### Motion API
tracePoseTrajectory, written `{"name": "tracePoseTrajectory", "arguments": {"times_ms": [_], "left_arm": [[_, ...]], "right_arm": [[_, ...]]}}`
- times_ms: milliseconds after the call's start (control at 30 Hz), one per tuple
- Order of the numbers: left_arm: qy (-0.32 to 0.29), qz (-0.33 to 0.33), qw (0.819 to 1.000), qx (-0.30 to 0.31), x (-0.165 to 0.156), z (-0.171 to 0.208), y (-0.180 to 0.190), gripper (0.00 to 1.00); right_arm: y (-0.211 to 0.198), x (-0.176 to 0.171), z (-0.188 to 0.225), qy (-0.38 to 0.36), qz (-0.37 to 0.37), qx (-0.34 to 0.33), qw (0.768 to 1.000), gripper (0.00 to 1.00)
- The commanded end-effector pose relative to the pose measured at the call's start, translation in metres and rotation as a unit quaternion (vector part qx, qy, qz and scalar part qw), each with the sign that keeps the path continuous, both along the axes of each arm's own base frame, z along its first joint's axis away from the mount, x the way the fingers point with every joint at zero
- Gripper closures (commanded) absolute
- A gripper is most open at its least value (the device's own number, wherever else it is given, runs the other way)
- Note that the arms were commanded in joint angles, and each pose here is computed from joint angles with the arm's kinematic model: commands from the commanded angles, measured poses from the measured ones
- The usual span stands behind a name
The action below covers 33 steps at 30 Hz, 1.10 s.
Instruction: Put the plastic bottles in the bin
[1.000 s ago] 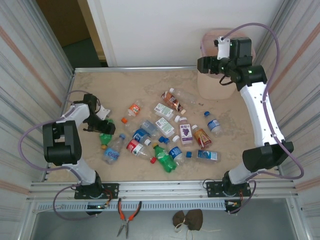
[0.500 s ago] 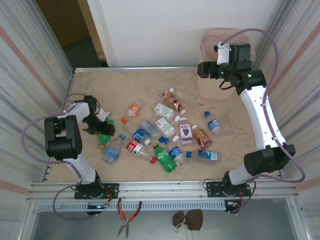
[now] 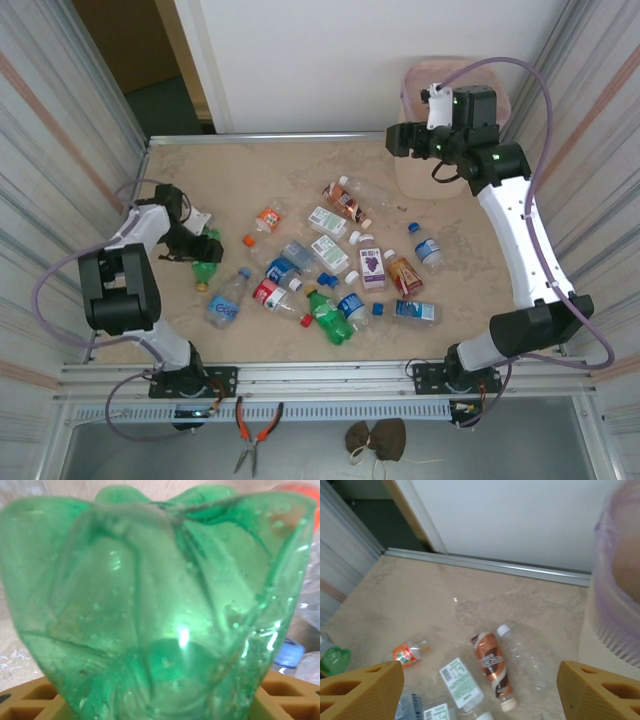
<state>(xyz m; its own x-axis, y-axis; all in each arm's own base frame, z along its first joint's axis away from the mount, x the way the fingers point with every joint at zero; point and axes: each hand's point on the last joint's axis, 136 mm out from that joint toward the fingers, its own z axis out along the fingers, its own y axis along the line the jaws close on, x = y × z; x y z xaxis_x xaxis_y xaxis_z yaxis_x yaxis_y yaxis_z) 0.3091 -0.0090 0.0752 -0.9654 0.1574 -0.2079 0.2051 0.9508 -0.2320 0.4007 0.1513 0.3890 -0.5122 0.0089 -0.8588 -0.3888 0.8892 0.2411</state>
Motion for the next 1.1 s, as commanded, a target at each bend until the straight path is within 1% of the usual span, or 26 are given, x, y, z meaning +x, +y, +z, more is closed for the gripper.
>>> {"name": "tracePoseTrajectory", "arguments": {"times_ms": [0,100,233,300,433,533,700,833,967,1067], "left_arm": [[-0.086,-0.011,0.995,-0.053,0.021,0.046,-0.017,0.40],[-0.147,-0.023,0.985,-0.091,0.031,0.081,-0.031,0.40],[-0.227,-0.053,0.959,-0.159,0.039,0.134,-0.055,0.42],[-0.266,-0.071,0.943,-0.189,0.039,0.159,-0.067,0.45],[-0.345,-0.110,0.895,-0.260,0.035,0.213,-0.093,0.46],[-0.388,-0.148,0.860,-0.297,0.024,0.243,-0.112,0.46],[-0.424,-0.230,0.814,-0.324,-0.004,0.275,-0.149,0.45],[-0.443,-0.306,0.774,-0.333,-0.033,0.290,-0.182,0.46],[-0.454,-0.357,0.740,-0.346,-0.055,0.302,-0.209,0.46],[-0.463,-0.386,0.715,-0.354,-0.070,0.313,-0.224,0.47]], "right_arm": [[0.017,-0.021,0.021,-0.019,0.029,0.034,0.999,0.21],[0.033,-0.031,0.024,-0.026,0.059,0.050,0.997,0.21],[0.052,-0.042,0.028,-0.034,0.094,0.083,0.991,0.20],[0.061,-0.048,0.029,-0.038,0.117,0.100,0.987,0.20],[0.083,-0.064,0.035,-0.055,0.170,0.121,0.976,0.20],[0.098,-0.075,0.041,-0.064,0.202,0.133,0.968,0.20],[0.122,-0.098,0.050,-0.083,0.267,0.140,0.950,0.20],[0.142,-0.121,0.059,-0.124,0.318,0.135,0.930,0.19],[0.157,-0.145,0.066,-0.148,0.372,0.139,0.906,0.16],[0.167,-0.166,0.071,-0.167,0.417,0.144,0.882,0.14]]}}
